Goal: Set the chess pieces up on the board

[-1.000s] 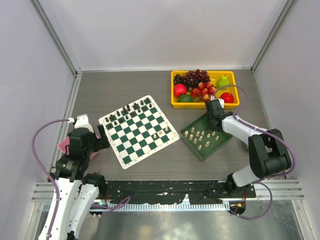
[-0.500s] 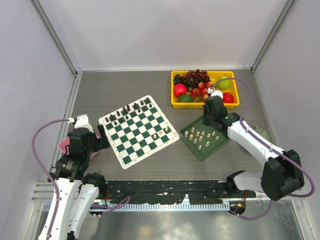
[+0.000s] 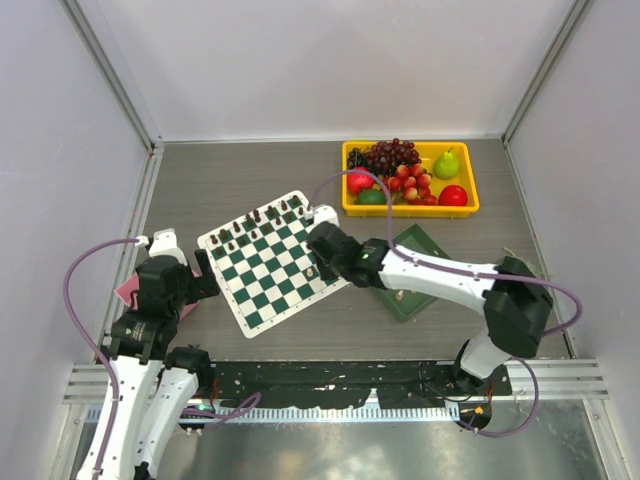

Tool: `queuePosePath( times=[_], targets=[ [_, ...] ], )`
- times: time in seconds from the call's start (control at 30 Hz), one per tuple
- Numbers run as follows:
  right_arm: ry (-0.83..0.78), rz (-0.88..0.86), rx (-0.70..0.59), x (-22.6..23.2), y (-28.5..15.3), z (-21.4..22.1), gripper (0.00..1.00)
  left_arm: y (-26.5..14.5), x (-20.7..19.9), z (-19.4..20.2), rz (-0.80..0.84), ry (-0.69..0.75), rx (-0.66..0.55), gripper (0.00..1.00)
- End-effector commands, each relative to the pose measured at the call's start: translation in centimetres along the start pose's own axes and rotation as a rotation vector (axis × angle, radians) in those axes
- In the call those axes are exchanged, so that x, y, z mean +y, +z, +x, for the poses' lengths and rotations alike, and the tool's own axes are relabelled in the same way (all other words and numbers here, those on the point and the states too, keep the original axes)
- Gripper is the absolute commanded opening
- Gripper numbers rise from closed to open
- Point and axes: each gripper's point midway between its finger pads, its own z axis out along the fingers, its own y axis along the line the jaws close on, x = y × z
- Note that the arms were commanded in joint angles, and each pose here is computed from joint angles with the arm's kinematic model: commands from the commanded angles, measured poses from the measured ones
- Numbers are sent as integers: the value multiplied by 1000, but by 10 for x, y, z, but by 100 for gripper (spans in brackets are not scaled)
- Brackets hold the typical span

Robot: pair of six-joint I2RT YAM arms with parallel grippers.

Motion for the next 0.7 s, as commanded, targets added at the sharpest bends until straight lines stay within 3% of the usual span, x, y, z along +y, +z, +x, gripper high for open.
queuePosePath(
  times=[0.0,0.23,0.67],
  targets=[
    [-16,-58,-33,46,5,-15,18,-4,-5,-18,26,-14,-63,99],
    [-61,-98,16,78,24,-2,18,-5,-5,-19,25,-17,-70,99],
    [-106,-60,81,81,57,18,18,-5,-6,-19,33,-16,-70,99]
  ],
)
